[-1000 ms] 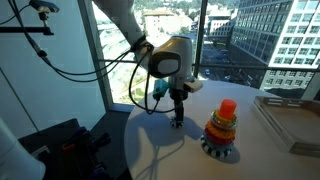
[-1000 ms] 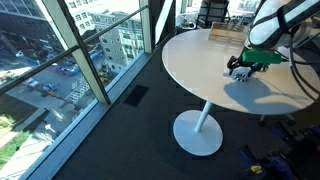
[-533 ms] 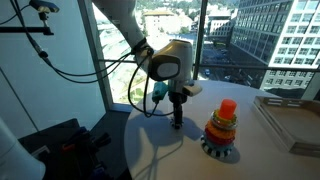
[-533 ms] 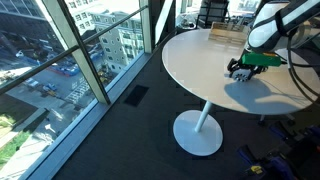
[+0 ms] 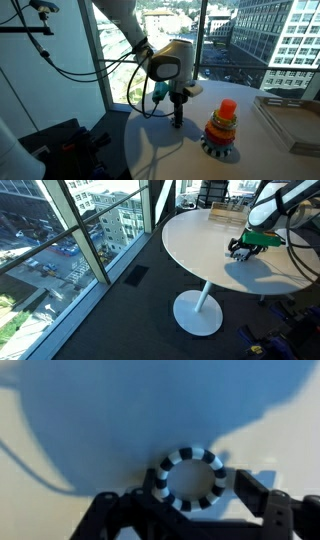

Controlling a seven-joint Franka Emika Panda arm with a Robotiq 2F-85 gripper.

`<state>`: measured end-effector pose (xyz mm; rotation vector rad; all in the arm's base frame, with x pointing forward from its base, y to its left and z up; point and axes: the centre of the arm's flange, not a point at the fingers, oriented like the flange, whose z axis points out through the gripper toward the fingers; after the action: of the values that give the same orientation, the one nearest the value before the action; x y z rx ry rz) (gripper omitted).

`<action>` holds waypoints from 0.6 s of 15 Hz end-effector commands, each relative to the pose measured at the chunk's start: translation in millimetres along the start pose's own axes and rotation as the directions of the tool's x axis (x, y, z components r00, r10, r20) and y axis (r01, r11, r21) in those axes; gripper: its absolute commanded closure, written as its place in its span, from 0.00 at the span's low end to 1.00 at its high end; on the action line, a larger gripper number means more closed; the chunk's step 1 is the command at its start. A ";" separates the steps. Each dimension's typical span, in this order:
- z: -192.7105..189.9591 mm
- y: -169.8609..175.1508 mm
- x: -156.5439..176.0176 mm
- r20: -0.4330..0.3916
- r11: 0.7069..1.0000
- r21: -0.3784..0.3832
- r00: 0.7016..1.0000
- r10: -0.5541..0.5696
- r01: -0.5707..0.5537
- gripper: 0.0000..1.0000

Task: Put the striped ring around the orange rod

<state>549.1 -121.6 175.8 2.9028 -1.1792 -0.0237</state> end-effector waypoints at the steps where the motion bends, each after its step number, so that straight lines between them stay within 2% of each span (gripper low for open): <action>1: -0.7 6.7 -0.2 -0.006 1.000 0.030 1.000 0.006 -0.006 0.50; 2: -4.4 6.4 -0.4 -0.006 0.999 0.036 1.000 0.009 -0.009 0.57; 9: -32.9 3.8 0.5 -0.018 0.999 0.039 1.000 -0.004 0.005 0.58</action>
<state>550.9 -122.6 185.7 2.9080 -1.2058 0.0035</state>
